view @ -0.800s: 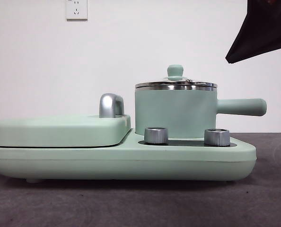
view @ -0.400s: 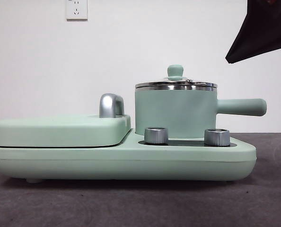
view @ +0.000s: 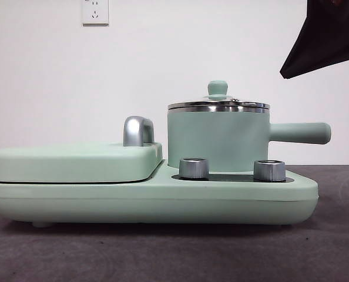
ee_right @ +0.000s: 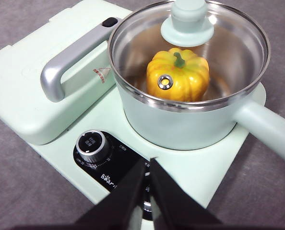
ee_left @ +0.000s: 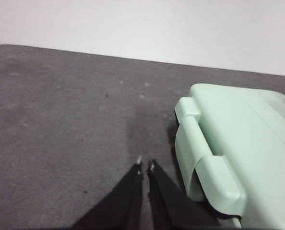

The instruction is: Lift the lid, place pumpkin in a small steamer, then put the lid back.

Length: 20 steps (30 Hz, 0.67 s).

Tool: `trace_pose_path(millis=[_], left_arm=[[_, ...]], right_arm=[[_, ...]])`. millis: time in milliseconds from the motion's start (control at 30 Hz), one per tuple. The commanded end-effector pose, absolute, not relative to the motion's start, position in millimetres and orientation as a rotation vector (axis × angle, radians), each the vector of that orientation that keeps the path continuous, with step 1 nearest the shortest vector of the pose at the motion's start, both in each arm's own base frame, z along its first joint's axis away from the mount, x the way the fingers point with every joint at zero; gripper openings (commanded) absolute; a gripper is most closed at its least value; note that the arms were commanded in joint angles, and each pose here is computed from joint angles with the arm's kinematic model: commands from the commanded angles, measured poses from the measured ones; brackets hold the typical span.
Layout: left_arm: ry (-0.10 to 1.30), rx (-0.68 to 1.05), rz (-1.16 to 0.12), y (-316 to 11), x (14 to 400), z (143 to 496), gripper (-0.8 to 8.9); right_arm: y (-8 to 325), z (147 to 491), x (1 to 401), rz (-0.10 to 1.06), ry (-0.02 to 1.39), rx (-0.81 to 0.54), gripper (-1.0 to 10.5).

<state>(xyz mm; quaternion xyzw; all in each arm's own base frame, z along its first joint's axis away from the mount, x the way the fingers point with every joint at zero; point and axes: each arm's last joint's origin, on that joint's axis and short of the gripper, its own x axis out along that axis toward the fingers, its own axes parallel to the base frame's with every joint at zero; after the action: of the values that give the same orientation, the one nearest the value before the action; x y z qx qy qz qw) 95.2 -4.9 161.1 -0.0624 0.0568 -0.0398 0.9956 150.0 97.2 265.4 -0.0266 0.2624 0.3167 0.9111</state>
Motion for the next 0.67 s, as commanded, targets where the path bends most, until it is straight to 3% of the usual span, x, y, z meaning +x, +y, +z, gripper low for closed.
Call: trace_pose_path(millis=[33, 500, 667], left_arm=[[0.123, -0.148, -0.074, -4.7, 96.3, 155.4, 0.21], [0.123, -0.148, -0.074, -4.7, 96.3, 155.4, 0.21], [0.123, -0.148, -0.074, -4.7, 96.3, 155.4, 0.21]], right_arm=[[98.9, 269.5, 150.5, 0.658, 0.527, -0.043, 0.1], [99.2, 271.0, 151.3, 0.657, 0.507, -0.043, 0.1], [95.1, 273.0, 151.5, 0.638, 0.428, -0.131, 0.1]])
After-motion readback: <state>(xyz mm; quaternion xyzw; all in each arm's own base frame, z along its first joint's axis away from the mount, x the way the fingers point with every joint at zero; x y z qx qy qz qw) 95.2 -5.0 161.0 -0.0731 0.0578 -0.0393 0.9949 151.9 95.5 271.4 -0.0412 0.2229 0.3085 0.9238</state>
